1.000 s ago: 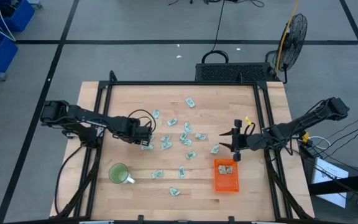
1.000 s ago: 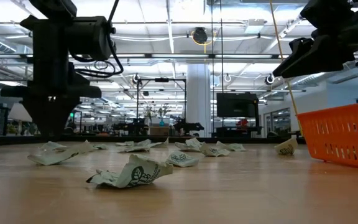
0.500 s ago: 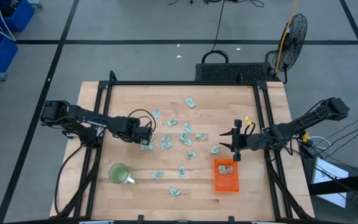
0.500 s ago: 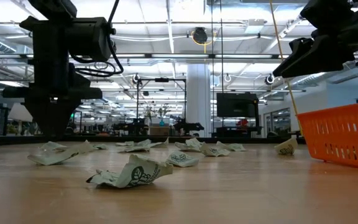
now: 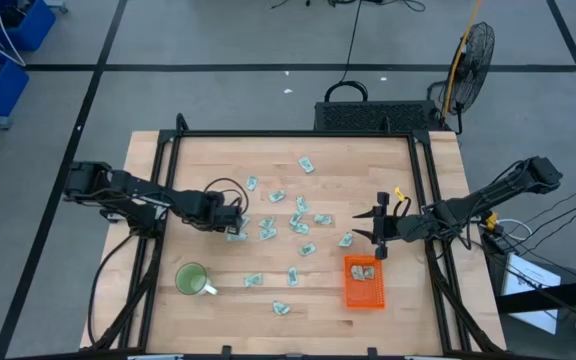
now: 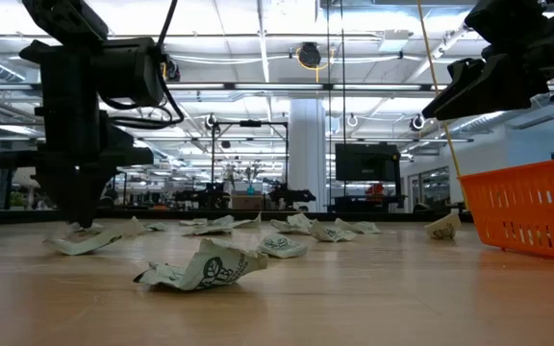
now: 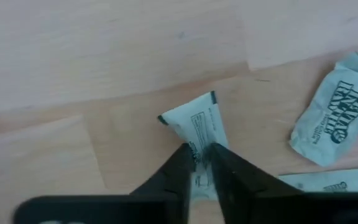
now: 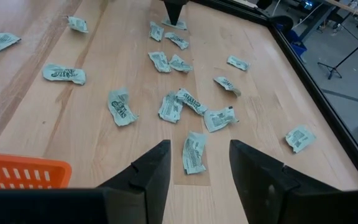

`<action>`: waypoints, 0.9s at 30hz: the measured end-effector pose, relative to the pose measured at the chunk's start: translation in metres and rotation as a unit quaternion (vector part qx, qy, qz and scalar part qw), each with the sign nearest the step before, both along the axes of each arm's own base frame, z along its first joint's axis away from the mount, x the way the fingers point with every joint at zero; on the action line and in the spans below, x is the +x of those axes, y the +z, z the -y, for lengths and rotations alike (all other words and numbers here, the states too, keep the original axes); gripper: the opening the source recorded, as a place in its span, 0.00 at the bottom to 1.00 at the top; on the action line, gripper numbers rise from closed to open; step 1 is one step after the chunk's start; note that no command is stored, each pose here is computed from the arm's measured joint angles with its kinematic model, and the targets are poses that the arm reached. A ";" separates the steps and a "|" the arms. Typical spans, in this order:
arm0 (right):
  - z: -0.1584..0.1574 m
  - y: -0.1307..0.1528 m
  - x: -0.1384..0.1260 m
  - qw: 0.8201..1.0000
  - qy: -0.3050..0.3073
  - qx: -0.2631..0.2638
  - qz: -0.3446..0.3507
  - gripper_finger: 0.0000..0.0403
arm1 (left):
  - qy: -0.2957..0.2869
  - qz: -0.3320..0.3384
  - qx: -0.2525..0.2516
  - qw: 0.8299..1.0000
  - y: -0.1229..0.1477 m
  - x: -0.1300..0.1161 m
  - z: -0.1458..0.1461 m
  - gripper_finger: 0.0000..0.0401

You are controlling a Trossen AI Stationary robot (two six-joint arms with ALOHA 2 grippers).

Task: Pick and place Stevia / Truvia into bins
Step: Put the stevia packet into the orange basket

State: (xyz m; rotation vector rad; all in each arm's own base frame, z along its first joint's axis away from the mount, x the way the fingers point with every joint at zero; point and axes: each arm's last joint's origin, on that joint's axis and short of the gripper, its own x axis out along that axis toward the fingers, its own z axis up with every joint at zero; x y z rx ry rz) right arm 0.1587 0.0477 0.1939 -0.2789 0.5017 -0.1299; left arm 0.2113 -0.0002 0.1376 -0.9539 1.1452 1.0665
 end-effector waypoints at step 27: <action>0.023 -0.022 -0.008 0.921 -0.094 0.243 0.290 0.39 | -0.188 0.436 0.315 0.822 0.101 0.139 0.025 0.01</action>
